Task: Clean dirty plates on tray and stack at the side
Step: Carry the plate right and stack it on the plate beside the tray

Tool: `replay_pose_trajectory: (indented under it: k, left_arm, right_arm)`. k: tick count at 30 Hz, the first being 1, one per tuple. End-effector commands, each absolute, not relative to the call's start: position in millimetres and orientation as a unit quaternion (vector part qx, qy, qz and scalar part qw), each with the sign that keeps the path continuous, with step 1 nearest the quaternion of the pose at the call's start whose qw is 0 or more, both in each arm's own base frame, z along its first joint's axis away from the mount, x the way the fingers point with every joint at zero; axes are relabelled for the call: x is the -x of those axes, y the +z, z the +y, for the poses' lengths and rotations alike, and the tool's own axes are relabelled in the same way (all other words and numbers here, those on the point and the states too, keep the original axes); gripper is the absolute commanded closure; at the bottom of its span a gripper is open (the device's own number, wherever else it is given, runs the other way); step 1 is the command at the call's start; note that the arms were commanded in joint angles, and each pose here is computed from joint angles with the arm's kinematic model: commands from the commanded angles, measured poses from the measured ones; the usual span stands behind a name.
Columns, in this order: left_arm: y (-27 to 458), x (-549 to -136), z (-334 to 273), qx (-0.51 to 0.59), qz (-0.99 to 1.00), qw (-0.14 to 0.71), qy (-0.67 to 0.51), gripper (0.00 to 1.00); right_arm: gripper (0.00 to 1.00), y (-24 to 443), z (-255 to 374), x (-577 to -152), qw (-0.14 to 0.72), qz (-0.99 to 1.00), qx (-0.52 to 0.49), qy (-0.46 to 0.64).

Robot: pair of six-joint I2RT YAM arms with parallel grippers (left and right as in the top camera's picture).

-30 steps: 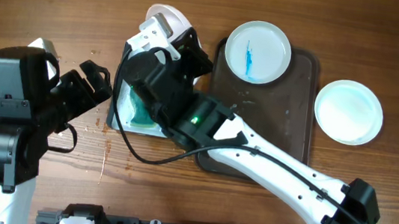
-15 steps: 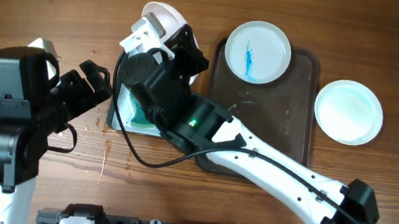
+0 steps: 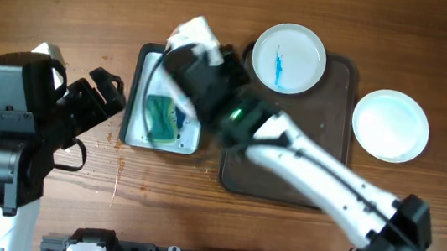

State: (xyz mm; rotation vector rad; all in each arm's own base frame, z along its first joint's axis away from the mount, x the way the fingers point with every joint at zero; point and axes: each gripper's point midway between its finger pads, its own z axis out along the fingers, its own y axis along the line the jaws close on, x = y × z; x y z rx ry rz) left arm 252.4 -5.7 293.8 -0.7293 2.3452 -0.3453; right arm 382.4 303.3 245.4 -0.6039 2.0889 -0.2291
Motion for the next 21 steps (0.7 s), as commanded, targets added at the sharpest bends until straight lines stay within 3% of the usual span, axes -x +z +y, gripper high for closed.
replay_pose_trajectory:
  k: [1, 4, 9, 14, 17, 21]
  left_arm:
    - [299.3, -254.1, -2.4, 0.278, 0.892, 0.334, -0.127, 0.0]
    - [299.3, -254.1, -2.4, 0.278, 0.892, 0.334, -0.127, 0.0]
    - [299.3, -254.1, -2.4, 0.278, 0.892, 0.334, -0.127, 0.0]
    - [299.3, -254.1, -2.4, 0.278, 0.892, 0.334, -0.127, 0.0]
    - [299.3, -254.1, -2.4, 0.278, 0.892, 0.334, -0.127, 0.0]
    - [299.3, -254.1, -2.4, 0.278, 0.892, 0.334, -0.127, 0.0]
  right_arm:
    - [0.96, 229.4, 330.9, -378.8, 0.309, 0.896, 0.186, 0.26]
    - [0.96, 281.1, 271.6, -405.0, 0.308, 0.874, 0.102, 0.361]
    - [0.96, 327.2, 104.0, -424.2, 0.366, 0.871, -0.091, 0.316]
    - [0.96, 256.9, -88.7, -382.9, 0.285, 0.885, -0.334, 0.156]
    - [0.96, 204.3, -145.2, -356.9, 0.222, 0.879, -0.405, 0.116]
    - [0.96, 126.5, -167.4, -325.2, 0.123, 0.869, -0.465, 0.113]
